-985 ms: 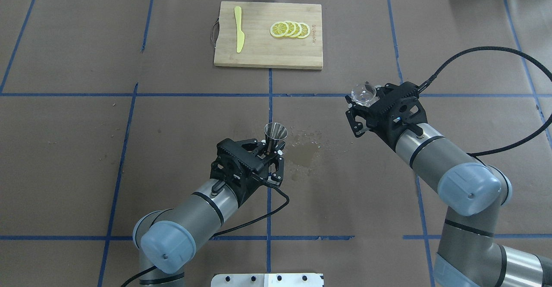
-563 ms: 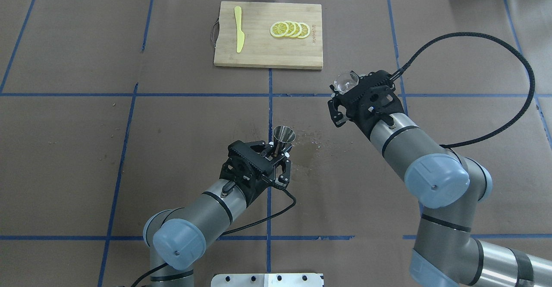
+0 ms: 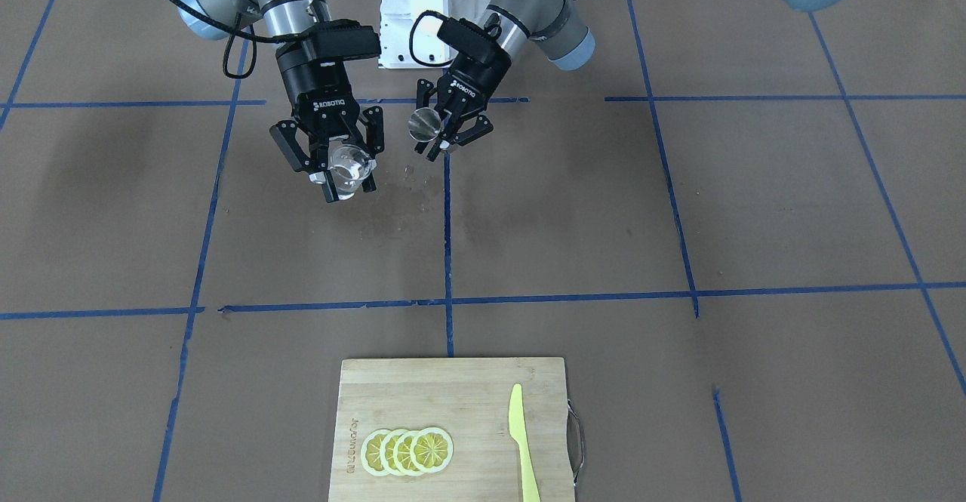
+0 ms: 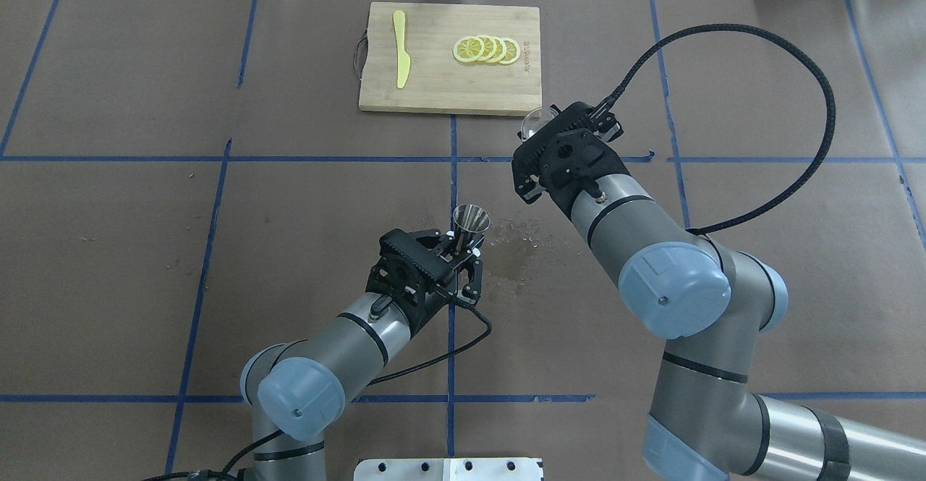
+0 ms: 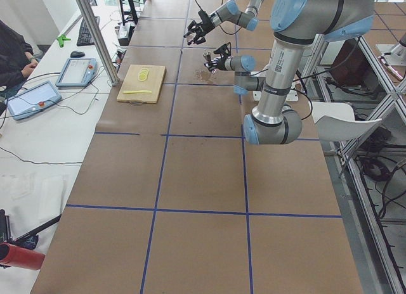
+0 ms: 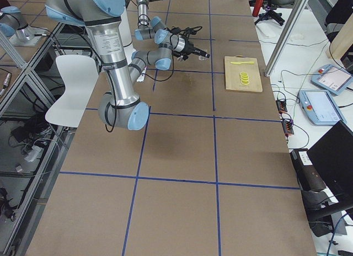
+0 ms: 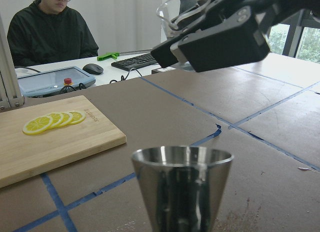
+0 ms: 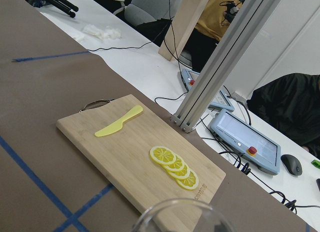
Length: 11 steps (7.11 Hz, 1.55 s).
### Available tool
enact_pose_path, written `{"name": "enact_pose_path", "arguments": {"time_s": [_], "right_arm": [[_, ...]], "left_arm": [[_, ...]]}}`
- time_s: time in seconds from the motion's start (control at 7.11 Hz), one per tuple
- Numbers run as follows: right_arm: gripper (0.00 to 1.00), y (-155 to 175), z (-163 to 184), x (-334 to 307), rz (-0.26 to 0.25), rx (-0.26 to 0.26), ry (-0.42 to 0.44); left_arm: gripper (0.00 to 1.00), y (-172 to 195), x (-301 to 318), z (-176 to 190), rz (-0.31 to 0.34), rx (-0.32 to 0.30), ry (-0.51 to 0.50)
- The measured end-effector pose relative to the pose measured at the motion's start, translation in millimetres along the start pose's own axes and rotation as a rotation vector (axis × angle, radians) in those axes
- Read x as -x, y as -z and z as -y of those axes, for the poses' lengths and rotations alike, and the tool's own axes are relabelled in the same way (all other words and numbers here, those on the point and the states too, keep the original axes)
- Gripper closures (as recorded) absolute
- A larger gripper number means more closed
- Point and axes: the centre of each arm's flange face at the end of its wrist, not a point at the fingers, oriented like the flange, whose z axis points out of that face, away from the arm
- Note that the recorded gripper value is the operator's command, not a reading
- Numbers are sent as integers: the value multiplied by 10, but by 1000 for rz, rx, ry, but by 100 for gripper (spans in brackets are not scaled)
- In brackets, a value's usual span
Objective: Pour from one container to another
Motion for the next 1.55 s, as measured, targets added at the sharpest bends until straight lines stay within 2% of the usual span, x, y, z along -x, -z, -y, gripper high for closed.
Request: {"name": "enact_pose_path", "arguments": {"time_s": [0.42,1.13,1.55], "right_arm": [[100,19,-53,53,5,8,39],[100,133,30,-1,10,-13,45],[100,139,-4,-23,7,-9,113]], "left_arm": [[100,-80,98,108,11,-13,0],[100,-443,36,182,31,-8,-13],[100,-487,9,182,33,-6,-15]]}}
